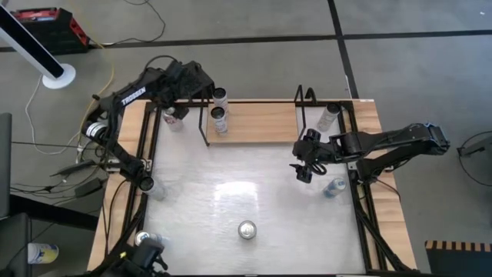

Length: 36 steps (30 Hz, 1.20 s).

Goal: Place canned beverage on shelf
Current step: Put the top red-silver soda can on the shelf

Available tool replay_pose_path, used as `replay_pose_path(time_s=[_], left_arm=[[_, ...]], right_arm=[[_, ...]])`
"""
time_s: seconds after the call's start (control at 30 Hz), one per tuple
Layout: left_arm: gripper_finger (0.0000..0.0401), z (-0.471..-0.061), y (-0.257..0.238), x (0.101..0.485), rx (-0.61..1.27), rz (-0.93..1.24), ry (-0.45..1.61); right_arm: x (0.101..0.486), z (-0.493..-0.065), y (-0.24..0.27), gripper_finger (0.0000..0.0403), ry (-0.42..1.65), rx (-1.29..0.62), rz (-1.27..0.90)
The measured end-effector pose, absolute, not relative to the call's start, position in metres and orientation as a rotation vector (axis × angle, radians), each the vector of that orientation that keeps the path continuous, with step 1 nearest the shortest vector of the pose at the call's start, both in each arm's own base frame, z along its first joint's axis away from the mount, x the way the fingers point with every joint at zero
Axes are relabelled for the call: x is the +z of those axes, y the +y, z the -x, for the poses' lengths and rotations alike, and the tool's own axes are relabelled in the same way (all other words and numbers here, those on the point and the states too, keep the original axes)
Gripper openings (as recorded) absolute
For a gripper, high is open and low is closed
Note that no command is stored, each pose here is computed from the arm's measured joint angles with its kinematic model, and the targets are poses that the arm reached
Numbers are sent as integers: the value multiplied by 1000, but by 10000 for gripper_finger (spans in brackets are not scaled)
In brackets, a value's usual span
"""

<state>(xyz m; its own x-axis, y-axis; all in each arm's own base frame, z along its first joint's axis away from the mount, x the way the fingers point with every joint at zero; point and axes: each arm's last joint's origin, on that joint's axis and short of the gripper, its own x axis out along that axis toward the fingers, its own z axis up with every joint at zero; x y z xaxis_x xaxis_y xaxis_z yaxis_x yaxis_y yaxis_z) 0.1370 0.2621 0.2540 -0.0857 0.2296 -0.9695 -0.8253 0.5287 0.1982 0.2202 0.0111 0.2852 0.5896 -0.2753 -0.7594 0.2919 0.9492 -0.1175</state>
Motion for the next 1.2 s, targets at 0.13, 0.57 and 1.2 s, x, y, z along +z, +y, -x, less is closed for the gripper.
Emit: replay_pose_path(time_s=[0.13, 0.57, 1.2], left_arm=[[330, -139, 265, 247, 936, 580, 1414], [292, -137, 260, 244, 855, 600, 1483], [284, -138, 229, 282, 774, 501, 1354]], right_arm=[[285, -220, 11, 347, 880, -331, -20], [285, -220, 11, 347, 880, -331, -20], [289, -225, 12, 347, 819, -326, -32]])
